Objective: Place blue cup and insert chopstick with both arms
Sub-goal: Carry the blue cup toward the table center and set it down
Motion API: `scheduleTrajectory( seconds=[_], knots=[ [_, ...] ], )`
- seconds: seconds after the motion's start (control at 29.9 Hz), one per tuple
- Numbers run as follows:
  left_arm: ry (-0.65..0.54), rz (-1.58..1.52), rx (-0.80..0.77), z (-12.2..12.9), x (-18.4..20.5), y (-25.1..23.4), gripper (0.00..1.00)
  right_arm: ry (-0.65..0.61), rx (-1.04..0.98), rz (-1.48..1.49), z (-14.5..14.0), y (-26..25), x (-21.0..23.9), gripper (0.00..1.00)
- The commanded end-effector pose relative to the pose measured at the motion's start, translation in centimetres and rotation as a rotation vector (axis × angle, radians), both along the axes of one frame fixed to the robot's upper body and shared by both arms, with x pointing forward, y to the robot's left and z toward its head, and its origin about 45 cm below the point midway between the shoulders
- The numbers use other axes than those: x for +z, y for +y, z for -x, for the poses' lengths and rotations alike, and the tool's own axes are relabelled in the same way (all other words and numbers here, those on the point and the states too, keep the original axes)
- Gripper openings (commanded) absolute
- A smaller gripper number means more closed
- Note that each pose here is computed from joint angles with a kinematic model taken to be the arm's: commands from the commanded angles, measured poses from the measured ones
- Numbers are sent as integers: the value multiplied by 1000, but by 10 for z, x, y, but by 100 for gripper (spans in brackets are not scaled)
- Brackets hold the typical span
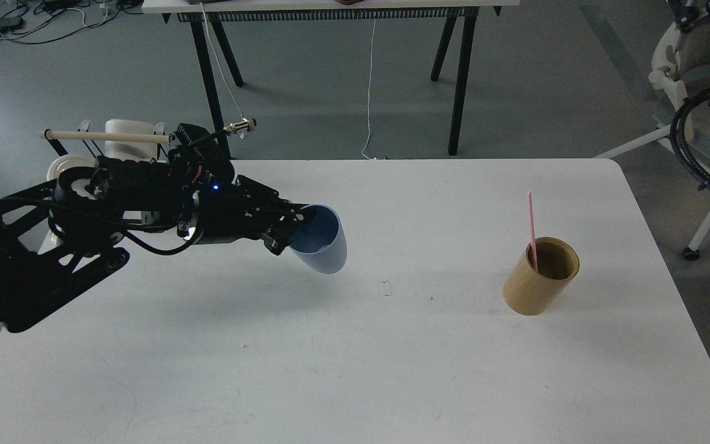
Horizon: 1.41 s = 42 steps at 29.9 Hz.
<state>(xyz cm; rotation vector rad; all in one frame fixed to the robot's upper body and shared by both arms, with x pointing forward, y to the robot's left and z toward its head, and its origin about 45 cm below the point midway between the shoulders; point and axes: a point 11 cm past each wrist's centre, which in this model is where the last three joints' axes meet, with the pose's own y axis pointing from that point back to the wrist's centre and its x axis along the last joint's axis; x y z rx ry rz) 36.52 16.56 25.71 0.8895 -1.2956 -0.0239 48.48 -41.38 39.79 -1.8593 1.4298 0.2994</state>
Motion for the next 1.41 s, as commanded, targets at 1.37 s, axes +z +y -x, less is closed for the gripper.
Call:
scheduleTrajectory(
  seconds=[1.37],
  knots=[
    [205,-110,-36,26,-107,-56,6,26,1,0,-4,10,-5,99]
  ],
)
